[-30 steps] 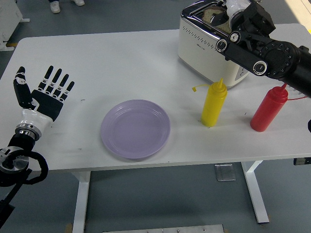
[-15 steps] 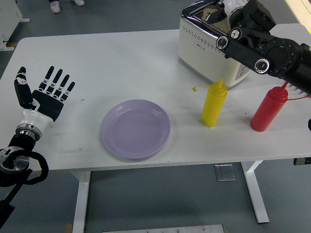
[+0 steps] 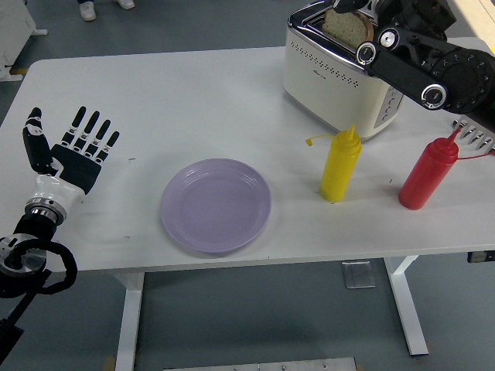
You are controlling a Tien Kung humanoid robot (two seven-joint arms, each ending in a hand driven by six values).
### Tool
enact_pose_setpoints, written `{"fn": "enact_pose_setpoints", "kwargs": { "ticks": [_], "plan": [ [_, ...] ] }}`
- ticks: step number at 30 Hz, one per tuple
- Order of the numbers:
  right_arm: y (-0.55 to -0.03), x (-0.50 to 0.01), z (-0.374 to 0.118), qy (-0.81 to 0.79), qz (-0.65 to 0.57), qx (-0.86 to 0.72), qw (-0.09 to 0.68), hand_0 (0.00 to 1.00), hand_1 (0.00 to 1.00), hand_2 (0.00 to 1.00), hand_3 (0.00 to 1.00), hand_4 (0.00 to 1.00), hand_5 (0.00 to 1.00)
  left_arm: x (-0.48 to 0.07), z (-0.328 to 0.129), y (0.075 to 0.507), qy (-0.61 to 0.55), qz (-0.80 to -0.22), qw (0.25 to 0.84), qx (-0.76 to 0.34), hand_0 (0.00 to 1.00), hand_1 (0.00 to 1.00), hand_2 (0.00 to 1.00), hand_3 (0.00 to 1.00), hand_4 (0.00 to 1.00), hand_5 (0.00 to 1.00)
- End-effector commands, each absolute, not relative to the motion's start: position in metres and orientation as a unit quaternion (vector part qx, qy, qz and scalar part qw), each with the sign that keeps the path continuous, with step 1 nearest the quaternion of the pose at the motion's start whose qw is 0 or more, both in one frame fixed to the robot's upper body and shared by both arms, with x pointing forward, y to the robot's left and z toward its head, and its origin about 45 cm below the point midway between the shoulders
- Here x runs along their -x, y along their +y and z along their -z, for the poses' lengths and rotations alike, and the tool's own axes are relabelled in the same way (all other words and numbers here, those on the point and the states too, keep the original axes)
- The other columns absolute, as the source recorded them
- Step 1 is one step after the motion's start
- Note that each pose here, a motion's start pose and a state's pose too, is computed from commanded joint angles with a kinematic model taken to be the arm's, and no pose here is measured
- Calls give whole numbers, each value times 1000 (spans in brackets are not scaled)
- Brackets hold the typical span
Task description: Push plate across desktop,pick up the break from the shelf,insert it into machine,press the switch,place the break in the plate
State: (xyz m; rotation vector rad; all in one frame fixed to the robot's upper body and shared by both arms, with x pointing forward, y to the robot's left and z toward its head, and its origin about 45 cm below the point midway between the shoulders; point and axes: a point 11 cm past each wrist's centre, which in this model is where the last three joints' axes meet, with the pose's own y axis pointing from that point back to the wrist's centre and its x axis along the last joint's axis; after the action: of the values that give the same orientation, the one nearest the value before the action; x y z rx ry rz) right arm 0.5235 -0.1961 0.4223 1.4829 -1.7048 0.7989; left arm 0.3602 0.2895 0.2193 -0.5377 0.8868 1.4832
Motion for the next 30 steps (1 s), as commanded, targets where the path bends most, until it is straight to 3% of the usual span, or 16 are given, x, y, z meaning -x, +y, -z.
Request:
{"fn": "enact_pose_setpoints", "kwargs": {
  "ticks": [3,4,9,10,15,16,27,28,30],
  "plan": [
    [-201,-519,-435,-668,-328,-571,347,485,586,668,648,618,164,-360,-219,289,386,-644,618,234,841,792,777,759,771,998],
    [-203,-517,-439,-670,-334,-568,342,420,539,652,603,420,22,-360,-220,290,386,-644,617,235,840,792,776,759,771,998],
    [-220,-507,-455,-677,-363,-552,325,420,539,652,603,420,22,-359,-220,289,387,-643,617,236,840,792,776,759,771,998],
    [-226,-504,-458,-679,-370,-547,323,317,437,627,568,287,2,-359,-220,289,387,-643,617,236,840,792,776,759,770,998],
    [-255,-487,-463,-682,-396,-524,321,317,437,627,568,287,2,-358,-221,289,389,-641,616,240,840,792,776,759,770,998],
    [-263,-483,-463,-681,-399,-523,322,347,415,604,550,93,2,-358,-222,289,391,-640,616,242,840,791,776,759,770,998],
    [-308,-438,-453,-636,-432,-558,313,329,376,597,531,115,2,-355,-222,290,413,-628,609,254,840,791,776,759,769,998],
    [-311,-434,-450,-629,-436,-563,311,284,332,585,501,65,2,-355,-222,289,414,-628,608,254,840,791,776,759,768,998],
    [-321,-429,-444,-622,-446,-563,310,284,332,585,501,65,2,-354,-221,290,415,-627,608,254,840,791,776,759,768,998]
  ]
}}
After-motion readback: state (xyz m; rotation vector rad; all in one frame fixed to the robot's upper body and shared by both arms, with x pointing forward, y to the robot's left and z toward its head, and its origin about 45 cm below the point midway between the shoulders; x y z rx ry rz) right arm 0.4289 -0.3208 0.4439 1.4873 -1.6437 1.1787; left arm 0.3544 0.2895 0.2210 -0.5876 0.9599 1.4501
